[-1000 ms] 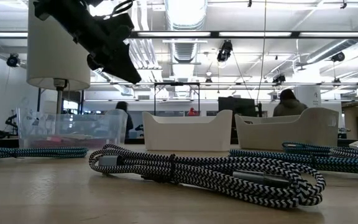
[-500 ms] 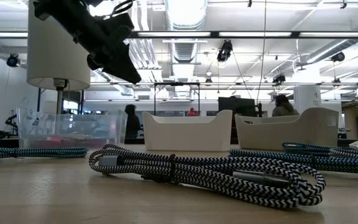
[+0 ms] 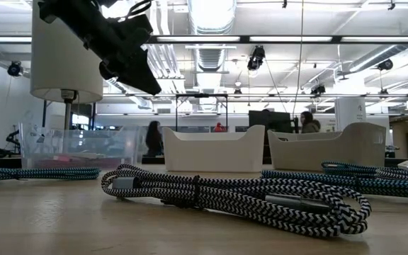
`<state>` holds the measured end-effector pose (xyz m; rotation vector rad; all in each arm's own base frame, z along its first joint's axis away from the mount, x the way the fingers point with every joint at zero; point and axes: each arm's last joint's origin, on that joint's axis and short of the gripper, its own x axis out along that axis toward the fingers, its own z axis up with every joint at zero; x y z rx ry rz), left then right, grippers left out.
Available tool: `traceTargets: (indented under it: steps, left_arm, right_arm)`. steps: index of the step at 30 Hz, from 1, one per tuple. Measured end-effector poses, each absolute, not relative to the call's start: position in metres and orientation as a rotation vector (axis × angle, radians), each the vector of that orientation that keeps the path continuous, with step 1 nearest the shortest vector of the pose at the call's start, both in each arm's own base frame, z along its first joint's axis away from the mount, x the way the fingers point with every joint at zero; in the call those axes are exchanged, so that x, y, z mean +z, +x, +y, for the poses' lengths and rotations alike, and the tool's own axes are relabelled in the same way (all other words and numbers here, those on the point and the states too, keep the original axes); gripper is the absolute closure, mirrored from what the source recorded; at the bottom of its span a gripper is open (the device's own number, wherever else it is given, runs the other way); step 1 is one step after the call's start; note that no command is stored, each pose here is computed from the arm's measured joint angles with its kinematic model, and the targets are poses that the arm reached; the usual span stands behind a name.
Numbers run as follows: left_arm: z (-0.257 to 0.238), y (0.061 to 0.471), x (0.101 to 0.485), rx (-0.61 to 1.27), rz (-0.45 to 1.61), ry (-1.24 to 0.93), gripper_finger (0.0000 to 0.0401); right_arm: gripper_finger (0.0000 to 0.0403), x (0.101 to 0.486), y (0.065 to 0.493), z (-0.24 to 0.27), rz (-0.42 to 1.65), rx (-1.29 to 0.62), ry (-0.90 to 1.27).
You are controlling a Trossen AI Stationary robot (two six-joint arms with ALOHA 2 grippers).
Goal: Pick & Place USB Port
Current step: Put the pink patterned charger cable into the transparent bin
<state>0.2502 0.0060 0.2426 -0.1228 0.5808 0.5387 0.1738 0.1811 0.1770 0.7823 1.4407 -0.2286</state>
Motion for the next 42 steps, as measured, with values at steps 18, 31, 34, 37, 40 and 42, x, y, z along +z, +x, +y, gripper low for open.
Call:
traceTargets:
  steps: [18,31,34,37,40,42]
  left_arm:
    - [-0.008,0.271,0.252,0.239,0.144,-0.254,0.0293]
    - [-0.011,0.321,0.21,0.21,0.025,-0.202,0.0293]
    - [-0.012,0.337,0.21,0.184,0.021,-0.153,0.0293]
    - [-0.014,0.35,0.212,0.126,0.018,-0.112,0.0293]
    - [-0.017,0.358,0.216,0.072,0.006,-0.105,0.0293]
    - [-0.017,0.361,0.218,0.066,-0.002,-0.109,0.0293]
  right_arm:
    - [0.0381,0.259,0.179,0.102,0.437,-0.519,0.136]
    - [0.038,0.26,0.214,0.091,0.434,-0.475,0.048]
    - [0.038,0.262,0.225,0.088,0.436,-0.38,0.051]
    - [0.038,0.263,0.233,0.081,0.436,-0.34,0.036]
    - [0.038,0.263,0.239,0.07,0.442,-0.352,0.032]
    - [0.038,0.262,0.242,0.064,0.451,-0.32,0.051]
